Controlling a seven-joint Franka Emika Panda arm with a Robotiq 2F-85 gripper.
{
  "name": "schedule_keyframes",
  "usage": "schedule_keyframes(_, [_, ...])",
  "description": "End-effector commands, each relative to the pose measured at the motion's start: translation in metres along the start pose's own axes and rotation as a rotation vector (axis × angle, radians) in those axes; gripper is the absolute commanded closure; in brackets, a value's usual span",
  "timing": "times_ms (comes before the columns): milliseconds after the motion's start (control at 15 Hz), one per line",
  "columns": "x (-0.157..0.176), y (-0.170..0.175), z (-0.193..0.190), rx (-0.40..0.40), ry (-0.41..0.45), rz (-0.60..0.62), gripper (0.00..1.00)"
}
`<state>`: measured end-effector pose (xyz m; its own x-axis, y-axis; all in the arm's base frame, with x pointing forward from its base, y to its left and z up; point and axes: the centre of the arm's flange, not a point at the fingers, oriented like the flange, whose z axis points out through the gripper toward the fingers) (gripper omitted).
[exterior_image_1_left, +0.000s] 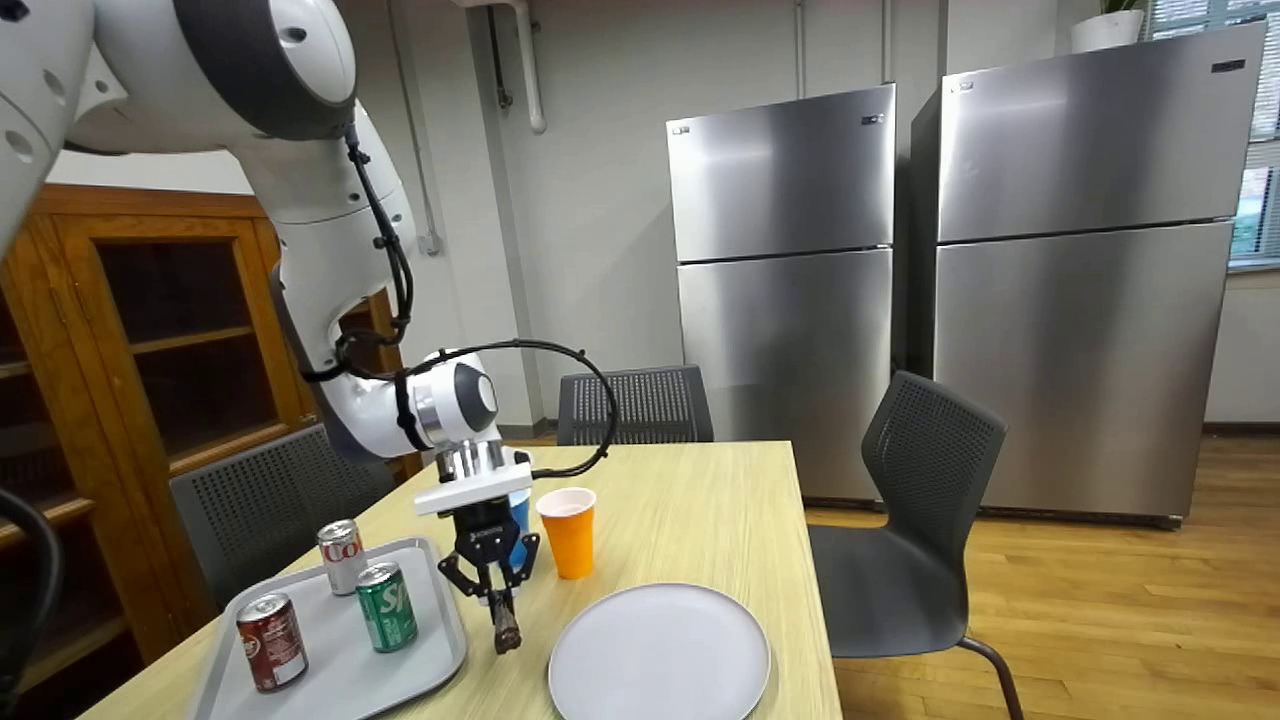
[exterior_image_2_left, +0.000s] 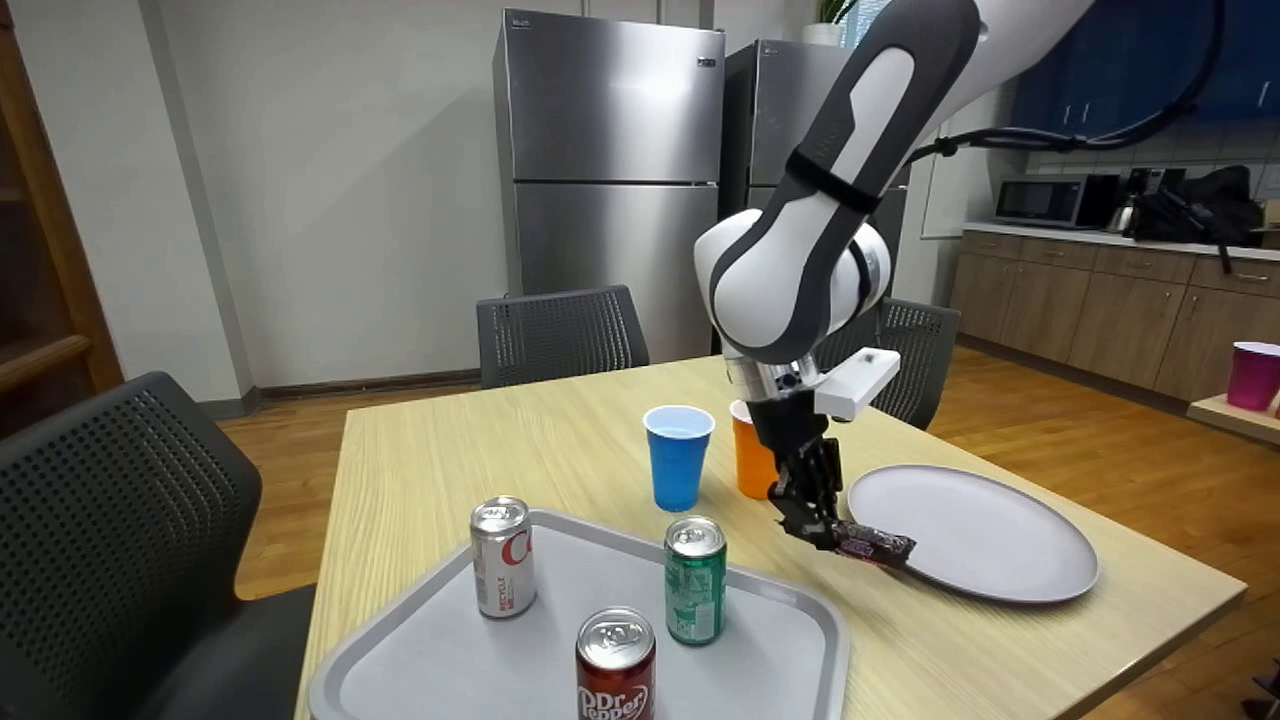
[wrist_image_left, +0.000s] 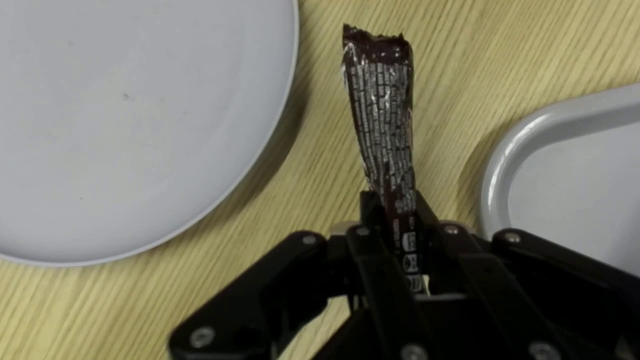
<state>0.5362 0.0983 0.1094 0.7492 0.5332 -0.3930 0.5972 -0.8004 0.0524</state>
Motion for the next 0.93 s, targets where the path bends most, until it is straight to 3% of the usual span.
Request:
schedule_keyframes(0, [0.012,0.000,0.000,0.010,-0.028,0.026,0.95])
schedule_keyframes(867, [0.023,0.003,0.015,0.034,-0.032,0.031,0.95])
